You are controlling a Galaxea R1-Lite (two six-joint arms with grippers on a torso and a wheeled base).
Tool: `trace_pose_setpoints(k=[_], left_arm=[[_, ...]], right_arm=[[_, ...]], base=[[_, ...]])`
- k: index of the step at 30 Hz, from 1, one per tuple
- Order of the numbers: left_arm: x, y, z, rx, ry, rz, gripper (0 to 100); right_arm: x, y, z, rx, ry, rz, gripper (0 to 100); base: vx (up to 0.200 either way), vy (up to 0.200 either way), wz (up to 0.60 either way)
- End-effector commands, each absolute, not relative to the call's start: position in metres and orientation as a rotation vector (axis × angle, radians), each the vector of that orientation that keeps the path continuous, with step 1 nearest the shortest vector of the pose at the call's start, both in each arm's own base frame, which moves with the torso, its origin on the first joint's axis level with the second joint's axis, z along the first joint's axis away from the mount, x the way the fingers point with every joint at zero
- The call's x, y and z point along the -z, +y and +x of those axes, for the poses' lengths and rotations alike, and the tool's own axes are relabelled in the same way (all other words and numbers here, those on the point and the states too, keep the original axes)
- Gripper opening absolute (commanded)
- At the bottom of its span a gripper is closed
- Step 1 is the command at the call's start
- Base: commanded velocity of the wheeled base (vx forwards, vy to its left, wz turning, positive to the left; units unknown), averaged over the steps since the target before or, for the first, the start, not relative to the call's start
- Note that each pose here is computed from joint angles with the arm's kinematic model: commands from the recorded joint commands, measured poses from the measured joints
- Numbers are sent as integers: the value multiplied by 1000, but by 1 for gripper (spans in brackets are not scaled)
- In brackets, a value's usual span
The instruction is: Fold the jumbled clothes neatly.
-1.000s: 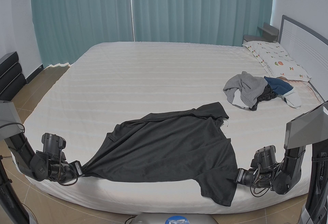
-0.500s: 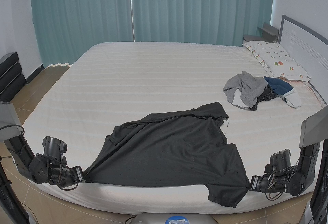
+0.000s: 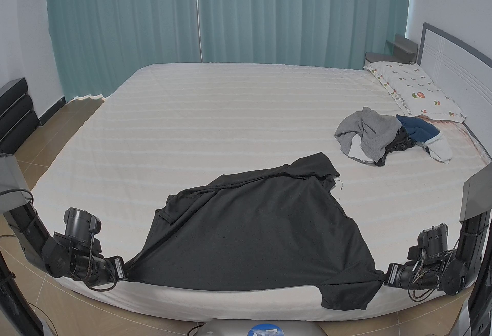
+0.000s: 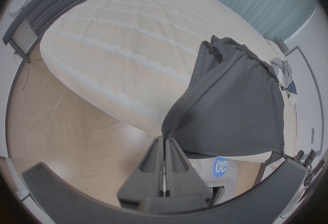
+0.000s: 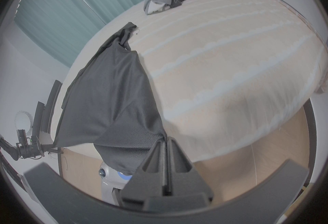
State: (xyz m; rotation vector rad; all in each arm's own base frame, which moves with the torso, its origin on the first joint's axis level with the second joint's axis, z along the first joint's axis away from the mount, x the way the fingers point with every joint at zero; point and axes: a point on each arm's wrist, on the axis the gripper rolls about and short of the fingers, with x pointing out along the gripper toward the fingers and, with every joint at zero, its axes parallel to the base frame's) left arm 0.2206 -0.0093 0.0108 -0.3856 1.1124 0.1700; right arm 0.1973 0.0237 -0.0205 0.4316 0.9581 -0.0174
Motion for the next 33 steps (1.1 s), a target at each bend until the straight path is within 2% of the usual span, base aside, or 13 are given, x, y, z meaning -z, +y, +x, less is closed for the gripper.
trace_pose_setpoints(k=[1,3,4,6,9,14,18,19,20,24,26,33], left_arm=[[-11,-10,222,-167,1111,-389,100],[-10,-10,220,-159,1121,-397,100],[-10,-10,218,-158,1127,-397,100],[-9,-11,217,-156,1131,-396,100],[-14,-13,213,-142,1113,-387,100],[-36,-14,212,-93,1000,-409,100],[-40,-15,213,-63,997,-494,100],[-40,-15,213,-63,997,-494,100],[-40,-16,214,-78,1002,-578,100],[-43,-10,216,-52,993,-703,100],[-45,-2,218,-72,971,-724,100],[-34,0,221,-84,1016,-739,100]], right_arm=[[22,24,200,14,949,433,0],[24,27,197,5,971,423,0],[25,27,196,3,979,420,100],[25,28,196,-1,978,417,100],[13,25,203,0,885,430,100],[-1,20,226,-14,753,478,100],[-10,35,256,-35,669,649,100],[-10,35,256,-35,669,649,100],[-13,42,264,-35,648,749,100],[-10,57,268,-25,676,925,100],[-10,57,269,-18,666,974,100],[-8,53,268,-25,653,1045,100]], base=[[0,0,0],[0,0,0],[0,0,0],[0,0,0],[0,0,0],[0,0,0],[0,0,0],[0,0,0],[0,0,0],[0,0,0],[0,0,0],[0,200,0]])
